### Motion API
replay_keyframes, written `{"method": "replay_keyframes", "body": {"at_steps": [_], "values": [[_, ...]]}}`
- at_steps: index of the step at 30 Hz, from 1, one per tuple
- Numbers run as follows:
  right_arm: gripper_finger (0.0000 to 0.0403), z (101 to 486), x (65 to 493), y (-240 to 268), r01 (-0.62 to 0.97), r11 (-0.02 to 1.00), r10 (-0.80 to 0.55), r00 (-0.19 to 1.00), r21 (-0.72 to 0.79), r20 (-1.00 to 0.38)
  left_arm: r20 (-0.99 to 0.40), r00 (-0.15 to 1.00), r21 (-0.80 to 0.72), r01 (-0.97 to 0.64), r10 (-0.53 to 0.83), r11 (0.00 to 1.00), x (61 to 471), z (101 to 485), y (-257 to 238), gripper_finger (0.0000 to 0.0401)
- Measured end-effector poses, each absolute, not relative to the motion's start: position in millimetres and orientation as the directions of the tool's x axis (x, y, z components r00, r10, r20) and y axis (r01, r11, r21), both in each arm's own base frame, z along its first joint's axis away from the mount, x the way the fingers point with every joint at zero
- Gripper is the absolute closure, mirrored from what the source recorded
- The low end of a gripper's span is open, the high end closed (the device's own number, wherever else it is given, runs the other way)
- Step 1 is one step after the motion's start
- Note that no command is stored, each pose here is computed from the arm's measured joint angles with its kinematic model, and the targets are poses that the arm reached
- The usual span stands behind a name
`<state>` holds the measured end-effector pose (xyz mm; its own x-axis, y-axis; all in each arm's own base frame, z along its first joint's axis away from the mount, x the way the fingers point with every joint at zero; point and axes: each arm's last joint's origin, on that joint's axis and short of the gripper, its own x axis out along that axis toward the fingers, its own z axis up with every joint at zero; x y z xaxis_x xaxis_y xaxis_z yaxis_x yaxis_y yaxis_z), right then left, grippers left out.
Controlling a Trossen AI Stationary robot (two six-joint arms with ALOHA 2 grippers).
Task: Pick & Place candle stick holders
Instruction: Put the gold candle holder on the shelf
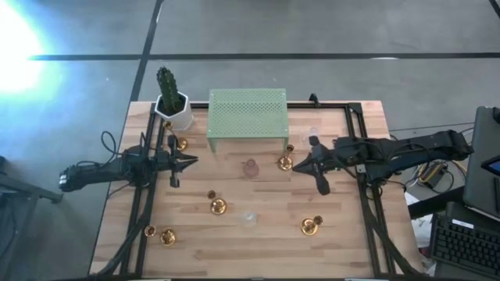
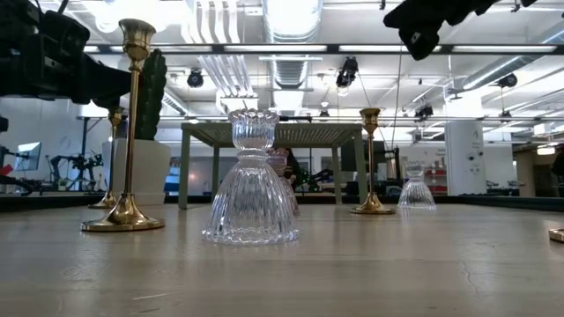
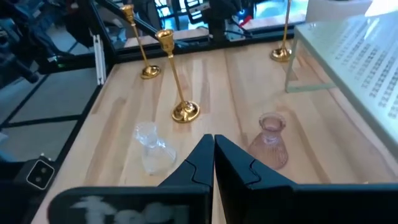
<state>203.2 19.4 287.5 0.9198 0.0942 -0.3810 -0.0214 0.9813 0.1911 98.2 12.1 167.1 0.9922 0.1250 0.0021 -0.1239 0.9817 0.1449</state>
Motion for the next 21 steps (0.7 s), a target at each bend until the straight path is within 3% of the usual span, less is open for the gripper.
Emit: {"method": "replay_keyframes", "body": {"at_steps": [11,21], "values": [[0.0394,287.5,203.2,19.0,-0.032,0.99,0.084,0.921,0.141,-0.379,0.008,0.992,0.128,-0.125,0.125,0.984,98.2,167.7,12.0,0.0364],[0.0394,287.6,203.4,18.7,-0.033,0.993,0.074,0.923,0.113,-0.378,0.167,0.977,-0.143,-0.107,0.13,0.984,96.7,183.7,12.1,0.0364]]}}
